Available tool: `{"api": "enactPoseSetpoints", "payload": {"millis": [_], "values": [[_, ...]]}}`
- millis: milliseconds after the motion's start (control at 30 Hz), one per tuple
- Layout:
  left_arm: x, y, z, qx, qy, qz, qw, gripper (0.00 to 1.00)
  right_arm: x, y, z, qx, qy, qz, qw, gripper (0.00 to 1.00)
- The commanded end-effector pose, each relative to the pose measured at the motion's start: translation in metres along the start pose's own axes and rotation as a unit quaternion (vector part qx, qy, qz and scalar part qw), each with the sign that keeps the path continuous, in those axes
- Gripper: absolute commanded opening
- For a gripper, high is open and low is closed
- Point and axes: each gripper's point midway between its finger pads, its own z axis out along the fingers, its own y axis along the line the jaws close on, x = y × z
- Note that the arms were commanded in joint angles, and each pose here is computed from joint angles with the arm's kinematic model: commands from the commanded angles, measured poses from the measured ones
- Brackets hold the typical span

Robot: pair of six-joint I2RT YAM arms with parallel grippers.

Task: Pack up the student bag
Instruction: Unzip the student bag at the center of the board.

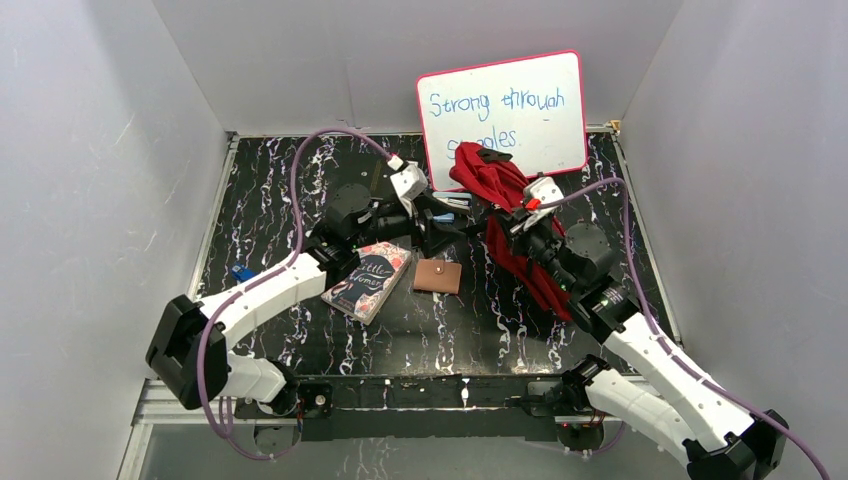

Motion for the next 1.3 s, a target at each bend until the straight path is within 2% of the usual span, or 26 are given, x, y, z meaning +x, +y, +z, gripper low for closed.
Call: {"api": "enactPoseSetpoints", "payload": {"millis": [0, 233, 500, 1033, 1200, 1267], "values": [[-0.044, -0.028, 0.009, 0.067, -0.056, 0.023, 0.996, 0.67, -0.050, 0.004, -0.003, -0.017, -0.109, -0.038, 0.993, 0.00], [-0.034, -0.050, 0.025, 0.125, -0.044, 0.015, 0.991, 0.67, -0.053, 0.007, -0.005, -0.027, -0.130, -0.076, 0.988, 0.00], [-0.034, -0.042, 0.038, 0.105, -0.062, 0.008, 0.992, 0.68, -0.051, 0.015, -0.007, -0.051, -0.134, -0.103, 0.984, 0.00], [-0.048, -0.067, 0.039, 0.156, -0.079, -0.009, 0.985, 0.66, -0.043, 0.014, -0.005, -0.050, -0.135, -0.128, 0.981, 0.00], [-0.049, -0.065, 0.043, 0.149, -0.082, -0.015, 0.985, 0.54, -0.043, 0.016, -0.006, -0.055, -0.136, -0.128, 0.981, 0.00], [-0.052, -0.065, 0.045, 0.149, -0.085, -0.018, 0.985, 0.52, -0.042, 0.016, -0.006, -0.056, -0.134, -0.127, 0.981, 0.00]]}}
